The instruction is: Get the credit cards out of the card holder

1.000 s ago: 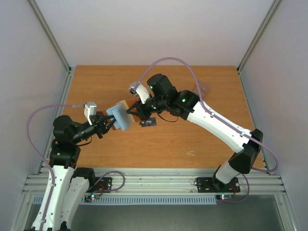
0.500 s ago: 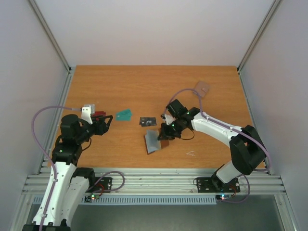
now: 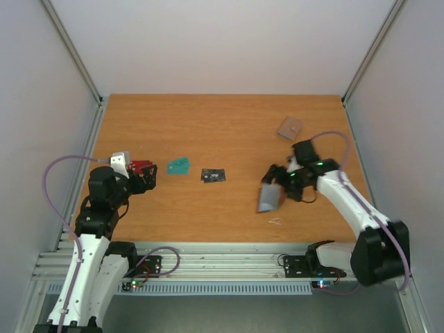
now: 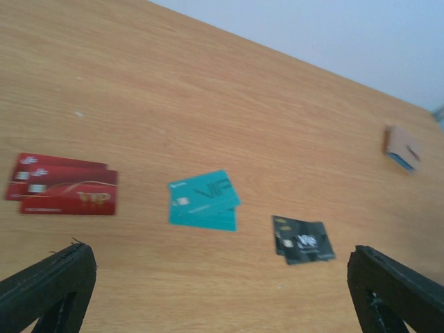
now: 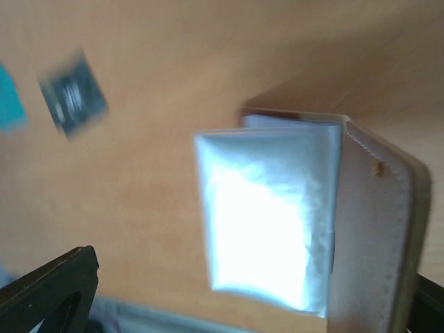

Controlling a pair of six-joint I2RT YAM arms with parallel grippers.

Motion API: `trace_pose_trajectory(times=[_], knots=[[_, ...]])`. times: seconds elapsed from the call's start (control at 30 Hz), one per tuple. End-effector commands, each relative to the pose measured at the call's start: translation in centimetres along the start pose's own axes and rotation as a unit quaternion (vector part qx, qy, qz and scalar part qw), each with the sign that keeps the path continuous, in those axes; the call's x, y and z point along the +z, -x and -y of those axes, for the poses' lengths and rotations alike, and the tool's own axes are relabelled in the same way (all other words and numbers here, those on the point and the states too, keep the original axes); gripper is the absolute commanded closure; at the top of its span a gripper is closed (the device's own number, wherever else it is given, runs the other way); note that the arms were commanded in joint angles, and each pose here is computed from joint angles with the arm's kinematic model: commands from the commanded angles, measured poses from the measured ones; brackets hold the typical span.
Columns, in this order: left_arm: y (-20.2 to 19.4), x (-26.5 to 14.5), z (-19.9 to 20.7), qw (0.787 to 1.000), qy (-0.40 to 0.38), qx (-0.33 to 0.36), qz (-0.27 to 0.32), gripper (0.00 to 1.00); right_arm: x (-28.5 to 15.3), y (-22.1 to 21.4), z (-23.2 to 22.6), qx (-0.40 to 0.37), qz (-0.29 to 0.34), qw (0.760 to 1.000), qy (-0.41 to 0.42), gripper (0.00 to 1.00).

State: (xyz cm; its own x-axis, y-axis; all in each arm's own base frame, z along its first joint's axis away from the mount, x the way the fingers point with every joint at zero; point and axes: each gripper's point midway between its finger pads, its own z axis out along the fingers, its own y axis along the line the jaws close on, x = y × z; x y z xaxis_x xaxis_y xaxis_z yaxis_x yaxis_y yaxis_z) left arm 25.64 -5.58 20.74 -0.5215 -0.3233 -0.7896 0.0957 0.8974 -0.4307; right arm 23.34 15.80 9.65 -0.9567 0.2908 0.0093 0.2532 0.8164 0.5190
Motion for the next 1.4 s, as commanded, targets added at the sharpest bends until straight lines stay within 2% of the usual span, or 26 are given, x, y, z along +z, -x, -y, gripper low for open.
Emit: trace_pose_trajectory(times=[0.0,0.1,0.17,0.23,0.37,0.47,0.57,0.63,0.83,0.9,1.0,1.1,1.2,1.37], knots=[[1.4,-0.4,-3.7,0.994,0.099,-0.010,0.051,0.01,-9.3,5.2,4.3,-0.004,0.155,0.985,-0.078,0.01],[2.1,-0.6,-6.0,0.984,0.160,-0.011,0.081,0.01,-14.8,8.7,5.2,-0.026,0.261,0.960,-0.093,0.01],[2.5,-0.7,-6.9,0.979,0.184,-0.002,0.092,0.01,-16.5,9.9,5.0,-0.039,0.297,0.950,-0.084,0.02],[2.6,-0.7,-7.1,0.978,0.188,0.014,0.094,0.01,-16.2,10.2,4.2,-0.055,0.287,0.954,-0.059,0.01],[2.3,-0.3,-6.6,0.981,0.172,0.022,0.084,0.01,-14.4,9.7,4.9,-0.038,0.244,0.967,-0.057,0.01],[2.2,-0.2,-6.7,0.984,0.159,-0.007,0.083,0.01,-14.6,10.0,5.4,-0.044,0.253,0.964,-0.072,0.02],[2.1,-0.1,-7.1,0.982,0.162,-0.025,0.090,0.01,-15.3,10.8,4.2,-0.085,0.276,0.956,-0.057,0.01],[2.4,-0.2,-8.0,0.977,0.182,-0.027,0.107,0.01,-16.1,11.4,3.5,-0.115,0.313,0.942,-0.047,0.01],[3.6,-0.3,-10.1,0.956,0.232,0.040,0.178,0.01,-18.4,13.7,4.4,-0.166,0.477,0.860,-0.071,0.01],[4.3,-0.4,-10.4,0.946,0.239,0.065,0.208,0.01,-18.1,13.9,5.1,-0.173,0.501,0.844,-0.079,0.02],[4.2,0.5,-10.5,0.939,0.237,0.110,0.222,0.01,-17.8,14.5,5.9,-0.191,0.545,0.812,-0.090,0.02],[3.4,1.3,-11.9,0.936,0.256,0.097,0.221,0.01,-17.1,15.6,6.0,-0.216,0.596,0.770,-0.074,0.02],[2.5,2.2,-13.2,0.932,0.272,0.085,0.223,0.01,-16.0,16.8,6.6,-0.214,0.617,0.754,-0.067,0.01],[2.3,3.5,-13.7,0.933,0.266,0.074,0.232,0.01,-12.8,18.5,7.8,-0.216,0.599,0.768,-0.065,0.02]])
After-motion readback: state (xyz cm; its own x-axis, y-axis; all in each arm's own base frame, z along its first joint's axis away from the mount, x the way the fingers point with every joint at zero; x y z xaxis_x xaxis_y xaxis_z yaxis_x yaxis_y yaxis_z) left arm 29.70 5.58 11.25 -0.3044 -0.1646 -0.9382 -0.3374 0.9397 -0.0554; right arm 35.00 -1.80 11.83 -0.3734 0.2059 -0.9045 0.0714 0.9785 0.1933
